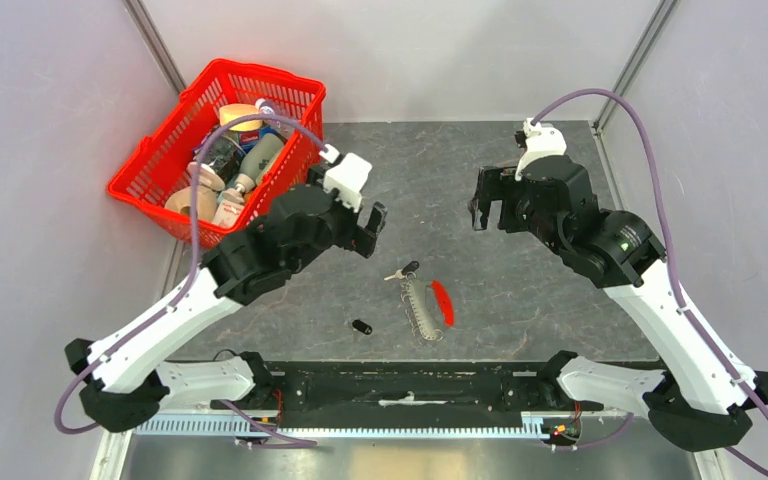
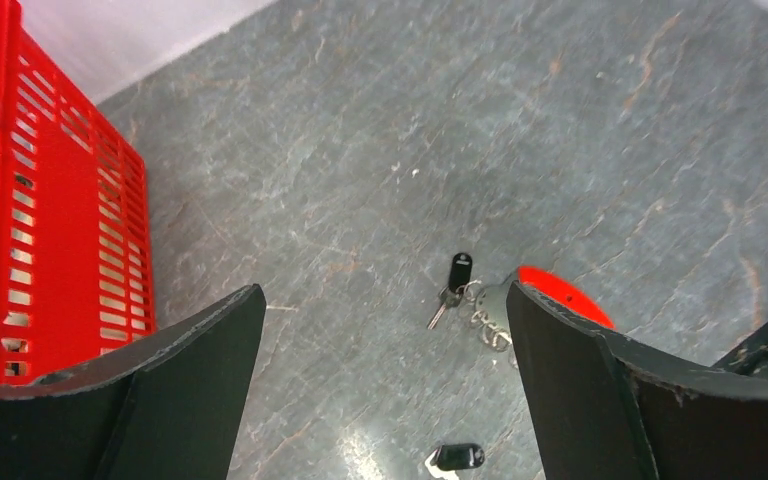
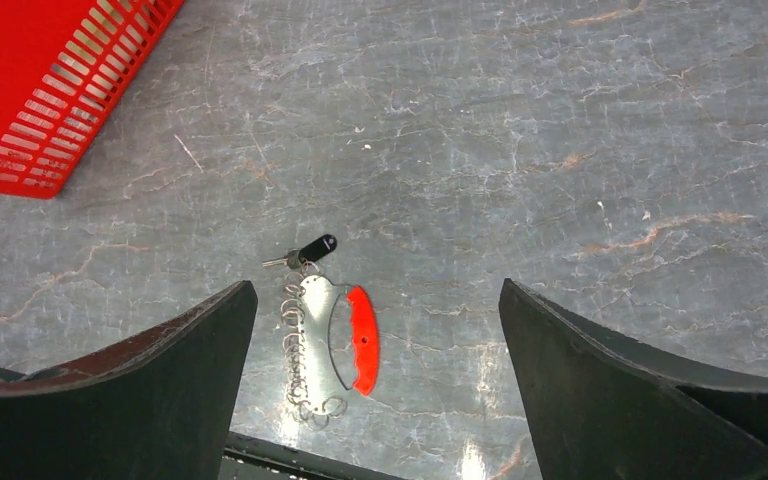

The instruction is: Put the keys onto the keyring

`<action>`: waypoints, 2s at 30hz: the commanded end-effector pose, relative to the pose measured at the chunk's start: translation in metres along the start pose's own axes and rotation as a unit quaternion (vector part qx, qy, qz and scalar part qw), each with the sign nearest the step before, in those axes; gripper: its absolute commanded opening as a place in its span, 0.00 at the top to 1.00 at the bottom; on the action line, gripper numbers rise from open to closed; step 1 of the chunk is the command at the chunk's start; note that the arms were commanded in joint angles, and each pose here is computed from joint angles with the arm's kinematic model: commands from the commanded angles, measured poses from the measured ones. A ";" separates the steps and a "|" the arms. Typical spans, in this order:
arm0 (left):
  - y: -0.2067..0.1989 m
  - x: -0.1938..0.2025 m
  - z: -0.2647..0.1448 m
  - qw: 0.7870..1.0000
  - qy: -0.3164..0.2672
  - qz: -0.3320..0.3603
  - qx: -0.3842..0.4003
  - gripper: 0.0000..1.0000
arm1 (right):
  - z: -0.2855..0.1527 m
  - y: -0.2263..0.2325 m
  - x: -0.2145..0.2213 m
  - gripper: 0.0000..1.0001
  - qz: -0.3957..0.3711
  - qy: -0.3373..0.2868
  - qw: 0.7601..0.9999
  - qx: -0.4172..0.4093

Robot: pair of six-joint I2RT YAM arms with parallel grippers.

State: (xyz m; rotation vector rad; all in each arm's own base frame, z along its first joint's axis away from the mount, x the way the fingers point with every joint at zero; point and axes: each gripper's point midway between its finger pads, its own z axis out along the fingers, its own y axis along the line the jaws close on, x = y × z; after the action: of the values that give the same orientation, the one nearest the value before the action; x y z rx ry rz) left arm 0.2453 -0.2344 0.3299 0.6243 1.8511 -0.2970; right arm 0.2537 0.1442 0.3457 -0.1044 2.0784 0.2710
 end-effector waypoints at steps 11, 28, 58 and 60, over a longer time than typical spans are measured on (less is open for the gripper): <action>-0.003 0.005 -0.036 0.996 -0.038 -0.069 0.038 0.03 | 0.005 -0.003 0.020 0.01 -0.021 0.029 0.999 0.000; -0.015 0.109 -0.016 0.986 0.091 -0.138 0.013 0.17 | 0.030 0.044 0.142 0.05 0.033 0.192 0.972 -0.134; -0.053 0.189 0.017 0.967 0.178 -0.177 0.053 0.24 | 0.110 0.018 0.243 0.17 0.084 0.245 0.966 -0.004; -0.059 0.189 0.022 0.966 0.181 -0.173 0.063 0.24 | 0.111 0.017 0.241 0.18 0.079 0.244 0.967 -0.002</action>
State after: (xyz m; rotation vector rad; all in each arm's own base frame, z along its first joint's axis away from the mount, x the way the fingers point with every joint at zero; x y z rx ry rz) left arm 0.1770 -0.2194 0.1376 0.4570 2.3389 -0.4754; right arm 0.2098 0.1899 0.0777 -0.0191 2.6456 0.3712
